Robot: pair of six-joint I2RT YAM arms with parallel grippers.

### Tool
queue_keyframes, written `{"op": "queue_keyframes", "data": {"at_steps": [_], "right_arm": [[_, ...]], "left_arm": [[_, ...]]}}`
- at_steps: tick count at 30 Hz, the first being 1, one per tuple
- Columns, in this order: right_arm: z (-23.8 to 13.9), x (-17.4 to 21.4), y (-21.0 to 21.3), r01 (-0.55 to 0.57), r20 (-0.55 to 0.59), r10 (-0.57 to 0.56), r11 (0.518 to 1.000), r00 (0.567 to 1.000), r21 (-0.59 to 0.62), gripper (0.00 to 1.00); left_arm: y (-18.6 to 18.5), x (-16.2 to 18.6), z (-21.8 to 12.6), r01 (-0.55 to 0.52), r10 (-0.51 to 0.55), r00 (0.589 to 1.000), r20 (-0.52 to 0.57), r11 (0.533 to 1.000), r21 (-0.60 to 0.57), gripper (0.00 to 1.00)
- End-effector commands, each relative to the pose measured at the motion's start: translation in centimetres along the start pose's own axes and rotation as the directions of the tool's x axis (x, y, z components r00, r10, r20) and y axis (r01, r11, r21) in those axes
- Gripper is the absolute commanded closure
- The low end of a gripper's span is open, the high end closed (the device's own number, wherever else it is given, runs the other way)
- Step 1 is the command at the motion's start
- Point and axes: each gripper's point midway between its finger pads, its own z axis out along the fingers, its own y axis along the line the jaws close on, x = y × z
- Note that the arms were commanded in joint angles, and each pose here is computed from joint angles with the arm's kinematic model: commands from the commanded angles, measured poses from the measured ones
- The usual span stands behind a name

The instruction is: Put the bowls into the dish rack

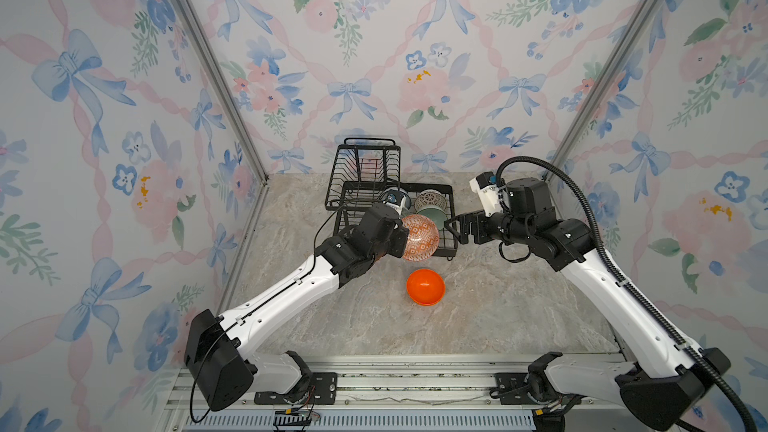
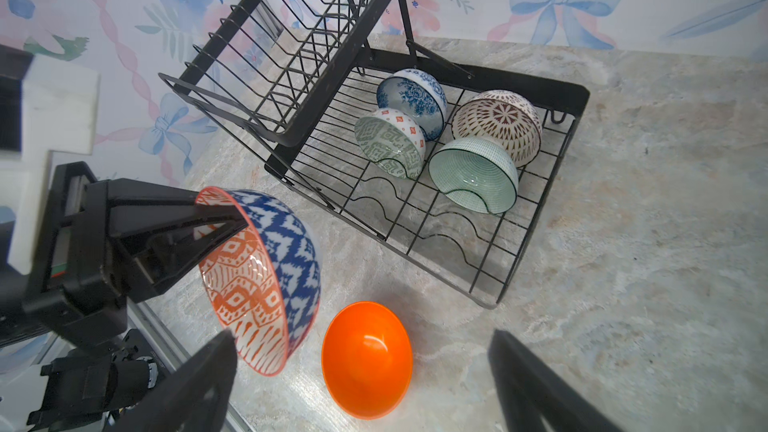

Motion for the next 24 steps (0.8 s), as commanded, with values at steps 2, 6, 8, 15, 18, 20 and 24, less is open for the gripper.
{"op": "queue_keyframes", "data": {"at_steps": [2,6,8,15,18,20,24], "right_arm": [[0.2,-2.0,1.2,0.008,0.060,-0.007,1.000,0.998,-0.028,0.03],[1.0,-2.1,0.6,0.013,0.066,-0.014,1.000,0.998,0.004,0.03],[1.8,-1.9,-0.1,0.002,0.062,-0.004,0.999,0.998,0.035,0.01],[3.5,-2.2,-0.8,-0.036,0.065,0.032,0.998,0.997,0.054,0.14],[4.0,-2.4,-0.8,-0.044,0.061,0.041,0.998,0.997,0.052,0.32],[4.4,-2.2,-0.8,-0.049,0.050,0.047,0.997,0.998,0.052,0.43],[5.3,-1.6,-1.0,-0.054,0.021,0.053,0.997,0.998,0.059,0.56]], "left_arm": [[-0.9,-4.4,-0.1,-0.040,0.040,0.995,0.094,0.999,-0.005,1.00],[-1.7,-6.0,0.6,-0.055,0.054,0.992,0.113,0.998,0.009,1.00],[-2.3,-6.3,1.1,-0.065,0.061,0.992,0.112,0.998,0.028,1.00],[-3.1,-7.0,1.6,-0.075,0.068,0.989,0.129,0.996,0.056,1.00],[-3.1,-6.9,1.8,-0.083,0.075,0.989,0.130,0.995,0.056,1.00],[-3.1,-6.9,1.9,-0.083,0.076,0.989,0.130,0.995,0.054,1.00],[-2.9,-7.1,2.0,-0.079,0.070,0.988,0.135,0.995,0.060,1.00]]}}
